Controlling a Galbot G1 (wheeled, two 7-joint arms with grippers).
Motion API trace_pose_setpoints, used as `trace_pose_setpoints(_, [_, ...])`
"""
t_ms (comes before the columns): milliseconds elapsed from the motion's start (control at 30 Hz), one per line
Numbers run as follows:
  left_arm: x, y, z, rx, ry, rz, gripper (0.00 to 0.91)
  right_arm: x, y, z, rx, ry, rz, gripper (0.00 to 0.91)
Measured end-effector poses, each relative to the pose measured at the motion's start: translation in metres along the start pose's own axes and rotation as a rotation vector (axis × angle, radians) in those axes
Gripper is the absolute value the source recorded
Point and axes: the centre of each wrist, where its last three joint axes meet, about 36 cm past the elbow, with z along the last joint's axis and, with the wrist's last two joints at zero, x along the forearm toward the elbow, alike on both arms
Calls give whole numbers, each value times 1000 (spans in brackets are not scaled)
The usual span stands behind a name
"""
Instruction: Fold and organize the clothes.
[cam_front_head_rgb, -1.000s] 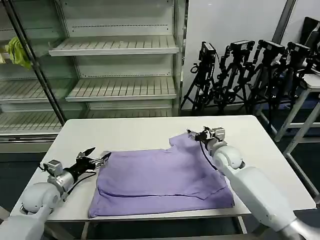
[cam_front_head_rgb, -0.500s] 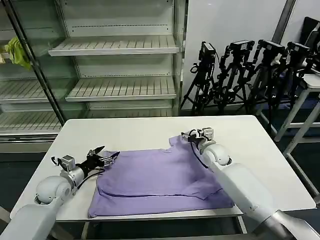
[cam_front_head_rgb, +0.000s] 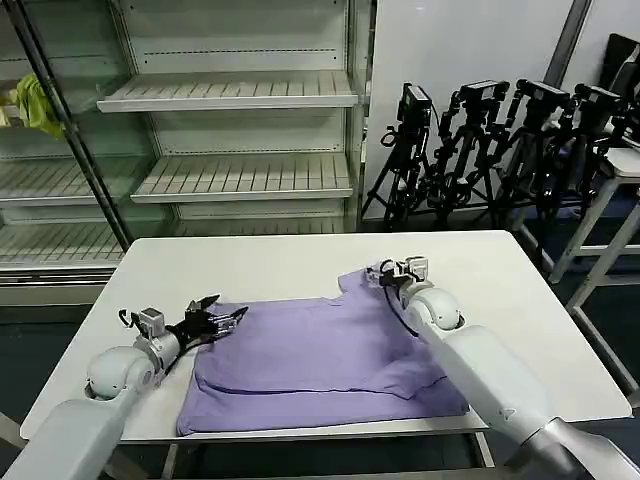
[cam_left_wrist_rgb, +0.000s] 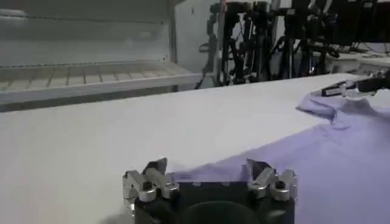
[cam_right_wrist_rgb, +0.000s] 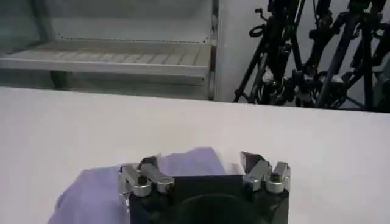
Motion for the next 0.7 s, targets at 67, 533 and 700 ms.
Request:
trace_pose_setpoints(67, [-1,-1,0,-1,1,1,715,-1,1,2,0,3,-1,887])
trace_pose_setpoints(533, [5,2,3,-9,12,-2,423,0,6,8,3,7,-16,131])
trace_pose_setpoints(700, [7,3,3,-9,11,-4,322,1,6,8,7,4,-17,0])
